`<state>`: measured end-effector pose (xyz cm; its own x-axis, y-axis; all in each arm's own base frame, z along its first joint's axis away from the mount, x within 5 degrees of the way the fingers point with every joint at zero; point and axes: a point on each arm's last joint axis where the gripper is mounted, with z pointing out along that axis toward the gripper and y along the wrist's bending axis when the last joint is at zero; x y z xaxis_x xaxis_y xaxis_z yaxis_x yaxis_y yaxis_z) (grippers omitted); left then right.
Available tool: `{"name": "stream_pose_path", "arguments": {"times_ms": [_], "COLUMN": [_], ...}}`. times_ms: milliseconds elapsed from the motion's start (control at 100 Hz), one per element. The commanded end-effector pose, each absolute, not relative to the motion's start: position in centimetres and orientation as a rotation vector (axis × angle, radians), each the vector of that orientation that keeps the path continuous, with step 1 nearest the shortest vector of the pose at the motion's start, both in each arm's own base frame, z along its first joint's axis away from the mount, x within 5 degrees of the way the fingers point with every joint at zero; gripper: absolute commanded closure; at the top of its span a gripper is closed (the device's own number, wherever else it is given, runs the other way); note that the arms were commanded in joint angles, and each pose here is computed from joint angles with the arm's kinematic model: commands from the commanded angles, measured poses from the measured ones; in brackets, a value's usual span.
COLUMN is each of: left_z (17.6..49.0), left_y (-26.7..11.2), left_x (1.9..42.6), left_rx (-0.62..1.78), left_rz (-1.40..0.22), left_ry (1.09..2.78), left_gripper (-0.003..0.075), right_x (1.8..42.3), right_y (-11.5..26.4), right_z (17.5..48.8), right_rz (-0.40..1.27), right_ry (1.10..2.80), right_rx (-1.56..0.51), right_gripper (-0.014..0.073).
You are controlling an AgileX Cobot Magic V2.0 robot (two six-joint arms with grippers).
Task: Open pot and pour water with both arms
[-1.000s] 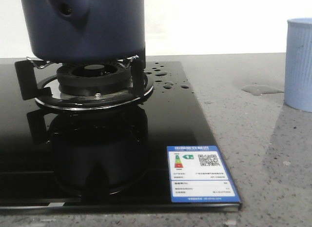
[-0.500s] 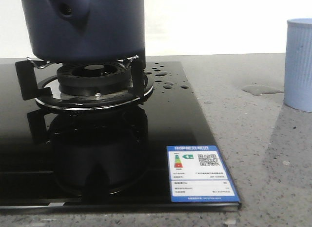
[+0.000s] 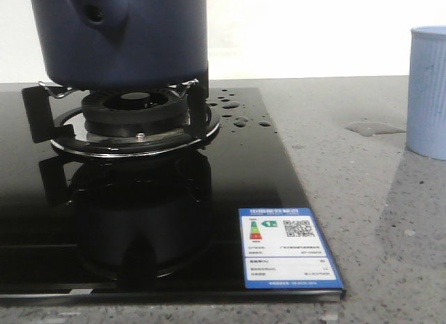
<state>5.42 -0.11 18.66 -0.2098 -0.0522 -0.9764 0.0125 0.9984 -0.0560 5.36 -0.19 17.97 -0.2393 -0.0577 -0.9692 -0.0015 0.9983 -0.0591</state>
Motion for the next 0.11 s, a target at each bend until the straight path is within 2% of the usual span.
{"name": "stream_pose_path", "arguments": {"times_ms": [0, 100], "left_z": [18.10, 18.10], "left_y": [-0.13, -0.13], "left_x": [5.49, 5.49], "left_rx": [-0.044, -0.044], "left_rz": [-0.077, -0.077], "left_ry": [1.721, 1.721], "left_gripper": [0.0739, 0.0739], "right_x": [5.29, 5.29], "right_y": [-0.21, -0.21], "right_z": [18.07, 18.07], "right_rz": [-0.062, -0.062], "right_ry": [1.776, 1.776], "right_rx": [-0.046, -0.046], "right_gripper": [0.0662, 0.0662]}}
